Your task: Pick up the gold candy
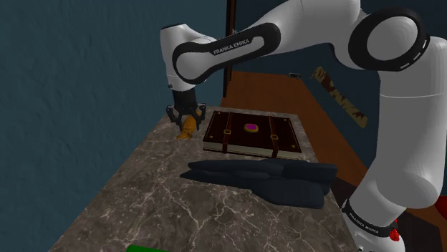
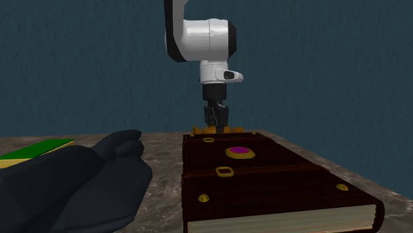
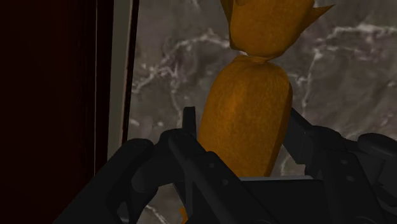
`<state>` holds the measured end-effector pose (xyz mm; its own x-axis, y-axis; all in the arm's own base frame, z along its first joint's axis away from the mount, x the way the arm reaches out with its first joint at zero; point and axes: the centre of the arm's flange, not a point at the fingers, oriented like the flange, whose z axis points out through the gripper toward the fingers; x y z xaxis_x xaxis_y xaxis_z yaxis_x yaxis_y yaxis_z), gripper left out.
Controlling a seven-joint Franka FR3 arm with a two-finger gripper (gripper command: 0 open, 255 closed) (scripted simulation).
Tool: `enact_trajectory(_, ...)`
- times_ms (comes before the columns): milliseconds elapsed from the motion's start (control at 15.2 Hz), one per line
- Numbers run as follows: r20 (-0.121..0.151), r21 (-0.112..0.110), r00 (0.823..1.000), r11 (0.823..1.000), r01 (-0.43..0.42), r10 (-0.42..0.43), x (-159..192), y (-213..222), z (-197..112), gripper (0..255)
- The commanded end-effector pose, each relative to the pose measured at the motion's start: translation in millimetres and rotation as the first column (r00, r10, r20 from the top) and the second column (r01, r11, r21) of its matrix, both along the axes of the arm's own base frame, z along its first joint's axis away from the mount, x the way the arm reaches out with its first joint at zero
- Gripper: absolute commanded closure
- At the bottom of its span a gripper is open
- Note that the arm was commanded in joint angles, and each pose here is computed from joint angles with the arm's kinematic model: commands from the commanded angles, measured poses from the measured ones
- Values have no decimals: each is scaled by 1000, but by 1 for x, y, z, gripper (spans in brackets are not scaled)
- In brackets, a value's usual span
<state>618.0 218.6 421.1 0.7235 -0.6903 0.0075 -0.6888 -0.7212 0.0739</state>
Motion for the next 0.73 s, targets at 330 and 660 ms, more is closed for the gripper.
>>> enact_trajectory(330,0,0,1000,1000,0,0,0,0,36,255)
enact_trajectory(660,0,0,1000,1000,0,0,0,0,62,255)
